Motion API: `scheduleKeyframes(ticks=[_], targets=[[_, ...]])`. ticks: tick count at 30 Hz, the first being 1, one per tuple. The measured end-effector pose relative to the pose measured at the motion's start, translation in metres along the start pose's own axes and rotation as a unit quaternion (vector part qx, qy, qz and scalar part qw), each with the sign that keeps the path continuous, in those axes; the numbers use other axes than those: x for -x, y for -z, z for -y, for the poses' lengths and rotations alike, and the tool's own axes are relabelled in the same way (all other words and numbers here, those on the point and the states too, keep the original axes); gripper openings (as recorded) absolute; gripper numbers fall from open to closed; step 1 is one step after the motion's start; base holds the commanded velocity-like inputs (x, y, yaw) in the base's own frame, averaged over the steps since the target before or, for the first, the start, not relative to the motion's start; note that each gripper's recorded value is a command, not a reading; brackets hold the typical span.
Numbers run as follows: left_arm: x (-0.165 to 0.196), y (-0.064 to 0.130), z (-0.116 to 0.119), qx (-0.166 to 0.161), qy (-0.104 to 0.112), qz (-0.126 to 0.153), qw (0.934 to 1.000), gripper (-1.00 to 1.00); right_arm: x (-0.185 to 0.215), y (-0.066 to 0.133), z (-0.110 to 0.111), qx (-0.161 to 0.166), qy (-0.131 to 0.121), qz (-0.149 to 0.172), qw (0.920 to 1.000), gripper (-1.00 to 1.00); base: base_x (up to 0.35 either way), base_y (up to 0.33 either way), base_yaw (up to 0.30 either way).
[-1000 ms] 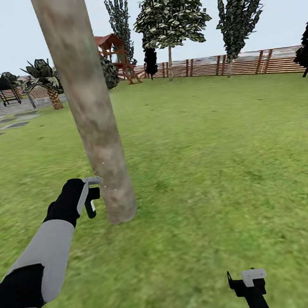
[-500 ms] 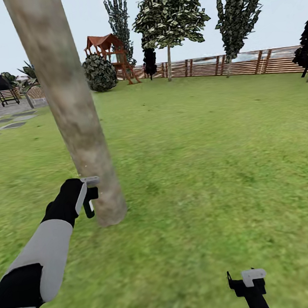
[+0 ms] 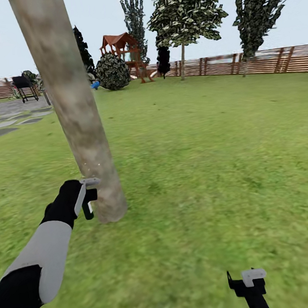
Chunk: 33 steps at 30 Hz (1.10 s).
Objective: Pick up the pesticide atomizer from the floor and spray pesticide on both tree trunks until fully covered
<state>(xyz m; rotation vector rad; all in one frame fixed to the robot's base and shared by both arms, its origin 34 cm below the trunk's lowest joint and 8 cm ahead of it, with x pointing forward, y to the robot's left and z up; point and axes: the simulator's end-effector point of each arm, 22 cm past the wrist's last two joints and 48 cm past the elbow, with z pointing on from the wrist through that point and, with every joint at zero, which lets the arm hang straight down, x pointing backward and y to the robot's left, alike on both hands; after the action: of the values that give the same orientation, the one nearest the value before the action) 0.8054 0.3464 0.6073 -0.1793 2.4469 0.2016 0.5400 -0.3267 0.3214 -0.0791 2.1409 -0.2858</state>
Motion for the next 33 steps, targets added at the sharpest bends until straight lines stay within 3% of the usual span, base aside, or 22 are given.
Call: scheduleKeyframes(ticks=[11, 16, 19, 23, 28, 33], targets=[[-0.002, -0.001, 0.002, -0.001, -0.001, -0.001, 1.0, -1.0, 0.0, 0.0, 0.0, 0.0, 0.0, 0.0, 1.0, 1.0, 0.143, -0.246, 0.034], [-0.002, -0.001, 0.001, 0.001, -0.001, -0.001, 1.0, -1.0, 0.0, 0.0, 0.0, 0.0, -0.001, 0.0, 1.0, 1.0, 0.005, -0.274, 0.24], [-0.005, -0.003, -0.009, 0.009, -0.002, -0.003, 1.0, -1.0, 0.0, 0.0, 0.0, 0.0, 0.0, 0.0, 1.0, 1.0, 0.0, -0.276, 0.276], [-0.013, -0.008, -0.041, 0.029, 0.002, -0.011, 0.9995, -1.0, 0.0, 0.0, 0.0, 0.0, 0.0, 0.0, 1.0, 1.0, 0.031, -0.276, 0.277], [-0.02, -0.009, -0.018, 0.012, 0.001, -0.014, 0.9998, -1.0, 0.0, 0.0, 0.0, 0.0, -0.001, 0.001, 1.0, 1.0, 0.162, -0.249, 0.125], [-0.02, -0.008, -0.014, 0.011, 0.0, -0.013, 0.9999, -1.0, 0.0, 0.0, 0.0, -0.001, 0.0, 0.001, 1.0, 1.0, 0.225, -0.207, 0.004]])
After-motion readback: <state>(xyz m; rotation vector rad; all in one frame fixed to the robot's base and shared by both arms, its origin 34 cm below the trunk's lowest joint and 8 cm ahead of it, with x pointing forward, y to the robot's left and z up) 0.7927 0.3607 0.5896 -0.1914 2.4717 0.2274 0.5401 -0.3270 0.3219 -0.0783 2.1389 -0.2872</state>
